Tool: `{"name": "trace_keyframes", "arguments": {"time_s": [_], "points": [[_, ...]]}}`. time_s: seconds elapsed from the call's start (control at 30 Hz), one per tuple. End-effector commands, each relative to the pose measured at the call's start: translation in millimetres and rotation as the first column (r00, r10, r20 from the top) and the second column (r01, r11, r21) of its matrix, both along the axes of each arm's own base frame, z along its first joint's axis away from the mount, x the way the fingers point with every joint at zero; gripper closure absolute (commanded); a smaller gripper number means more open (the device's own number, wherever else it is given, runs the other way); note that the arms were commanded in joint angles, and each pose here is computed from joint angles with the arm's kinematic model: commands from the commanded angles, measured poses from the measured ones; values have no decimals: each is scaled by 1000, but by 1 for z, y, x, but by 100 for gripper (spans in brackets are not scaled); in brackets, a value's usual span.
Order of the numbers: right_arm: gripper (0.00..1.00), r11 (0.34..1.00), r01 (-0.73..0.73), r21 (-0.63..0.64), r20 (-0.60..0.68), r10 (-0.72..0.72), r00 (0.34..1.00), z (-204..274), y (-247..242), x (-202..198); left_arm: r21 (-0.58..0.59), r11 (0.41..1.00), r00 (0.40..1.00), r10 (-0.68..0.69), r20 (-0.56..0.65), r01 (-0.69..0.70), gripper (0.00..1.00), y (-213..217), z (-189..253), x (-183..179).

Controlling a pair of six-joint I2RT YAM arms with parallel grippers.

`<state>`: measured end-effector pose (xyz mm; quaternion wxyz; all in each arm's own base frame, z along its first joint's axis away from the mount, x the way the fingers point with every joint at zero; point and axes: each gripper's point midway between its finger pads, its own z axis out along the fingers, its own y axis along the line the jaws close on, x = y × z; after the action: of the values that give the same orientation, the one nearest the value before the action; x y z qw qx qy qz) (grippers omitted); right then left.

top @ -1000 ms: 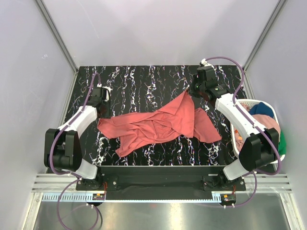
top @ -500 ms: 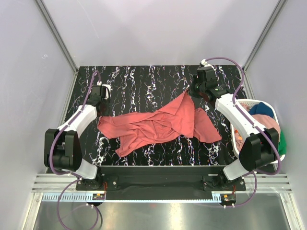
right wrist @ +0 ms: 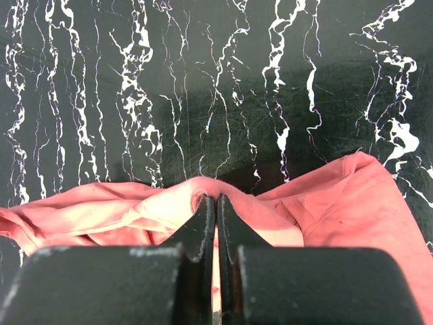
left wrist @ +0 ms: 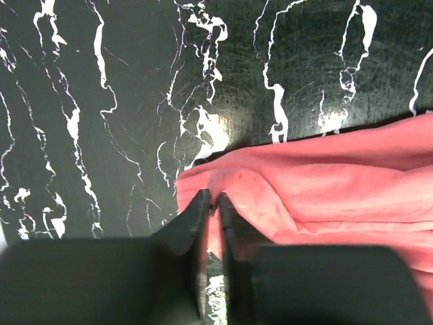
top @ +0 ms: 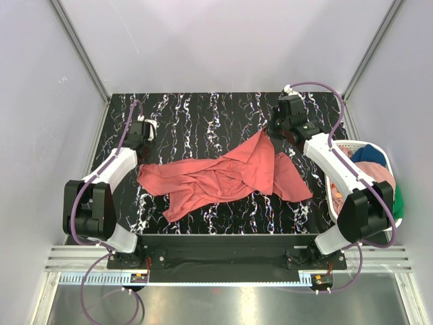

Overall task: Fold and stack the t-shirts
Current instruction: Flatten the tshirt out

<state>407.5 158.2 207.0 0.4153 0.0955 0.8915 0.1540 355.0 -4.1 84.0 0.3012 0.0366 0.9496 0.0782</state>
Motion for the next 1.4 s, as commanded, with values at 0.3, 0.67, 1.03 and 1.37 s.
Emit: {"name": "trace_keyframes", "arguments": {"time_s": [0.3, 0.67, 1.03, 1.37], "points": [[100, 992, 122, -8, 244, -116, 963, 127, -36, -1, -45, 980, 873, 196, 447, -196, 100, 22, 216, 20], [100, 922, 315, 226, 680, -381, 627, 369, -125, -111, -313, 928, 433, 372, 821, -203, 100, 47, 447, -79], [100, 916, 100, 390, 862, -401, 311, 441, -178, -308, -411, 892, 282, 352, 893, 188, 100, 6, 508, -181], [100, 933, 131, 335, 877, -359, 318, 439, -193, -347, -410, 866, 309, 322, 895, 287, 100, -11, 511, -205]]}}
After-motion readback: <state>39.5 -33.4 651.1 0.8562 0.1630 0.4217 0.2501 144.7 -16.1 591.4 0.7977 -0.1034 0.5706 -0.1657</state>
